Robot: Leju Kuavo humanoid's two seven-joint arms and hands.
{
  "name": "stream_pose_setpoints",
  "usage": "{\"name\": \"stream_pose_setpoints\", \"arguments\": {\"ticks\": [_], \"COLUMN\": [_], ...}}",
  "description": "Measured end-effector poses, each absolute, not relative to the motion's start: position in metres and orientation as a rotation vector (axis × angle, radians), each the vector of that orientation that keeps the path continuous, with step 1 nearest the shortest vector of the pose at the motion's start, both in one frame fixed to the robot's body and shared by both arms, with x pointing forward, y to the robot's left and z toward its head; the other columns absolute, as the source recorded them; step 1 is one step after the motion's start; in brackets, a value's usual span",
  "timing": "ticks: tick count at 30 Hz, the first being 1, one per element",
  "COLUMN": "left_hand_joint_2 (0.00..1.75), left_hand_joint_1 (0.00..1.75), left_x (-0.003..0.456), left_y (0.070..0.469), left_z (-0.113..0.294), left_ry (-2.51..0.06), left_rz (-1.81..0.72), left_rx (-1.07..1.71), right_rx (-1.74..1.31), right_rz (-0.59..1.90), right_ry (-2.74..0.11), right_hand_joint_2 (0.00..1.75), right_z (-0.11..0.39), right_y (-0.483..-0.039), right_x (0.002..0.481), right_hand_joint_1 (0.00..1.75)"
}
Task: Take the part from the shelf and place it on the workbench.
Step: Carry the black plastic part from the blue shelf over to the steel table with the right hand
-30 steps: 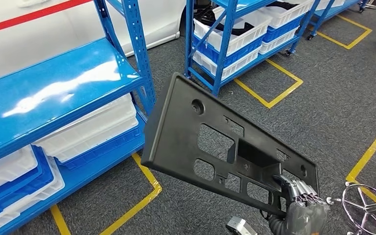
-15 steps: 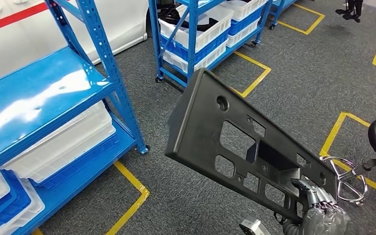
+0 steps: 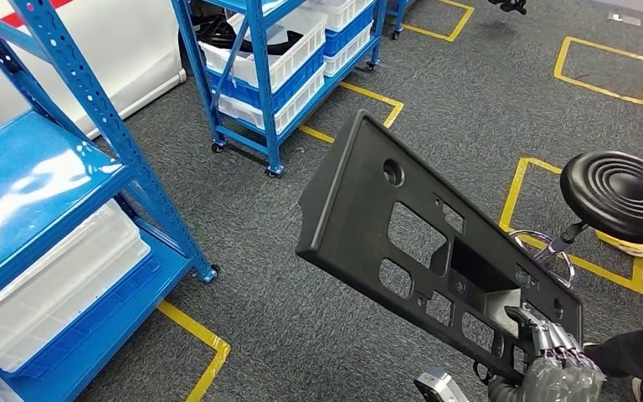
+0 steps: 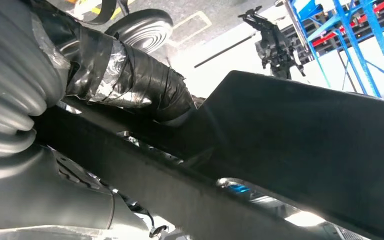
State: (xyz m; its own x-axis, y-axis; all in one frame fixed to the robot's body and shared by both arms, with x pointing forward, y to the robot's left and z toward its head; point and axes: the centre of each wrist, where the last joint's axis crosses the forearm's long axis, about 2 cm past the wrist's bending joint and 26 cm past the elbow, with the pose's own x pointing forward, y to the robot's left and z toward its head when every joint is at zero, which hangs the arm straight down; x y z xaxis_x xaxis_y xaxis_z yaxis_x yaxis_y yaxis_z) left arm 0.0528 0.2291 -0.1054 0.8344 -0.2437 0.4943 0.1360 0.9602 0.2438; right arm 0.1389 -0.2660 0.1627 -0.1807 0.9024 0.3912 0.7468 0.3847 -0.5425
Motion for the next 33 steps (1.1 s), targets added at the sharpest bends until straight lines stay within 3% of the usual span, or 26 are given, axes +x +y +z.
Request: {"name": "stream_pose_setpoints", "arguments": {"ticks": [33], "left_hand_joint_2": [1.75], "left_hand_joint_1": [0.0], "left_x": [0.0543], "left_y": [0.2276], "left_z": [-0.105], "left_ry": [-0.553], "left_rz": [-0.201], "left_rx": [0.202], "right_rx": [-1.407], "right_rz": [0.271], "right_ry": [-1.976], "right_hand_joint_2": [1.75], "right_z": [0.162], "right_y": [-0.2686], "right_x": [0.1344], "right_hand_joint_1": [1.75]}}
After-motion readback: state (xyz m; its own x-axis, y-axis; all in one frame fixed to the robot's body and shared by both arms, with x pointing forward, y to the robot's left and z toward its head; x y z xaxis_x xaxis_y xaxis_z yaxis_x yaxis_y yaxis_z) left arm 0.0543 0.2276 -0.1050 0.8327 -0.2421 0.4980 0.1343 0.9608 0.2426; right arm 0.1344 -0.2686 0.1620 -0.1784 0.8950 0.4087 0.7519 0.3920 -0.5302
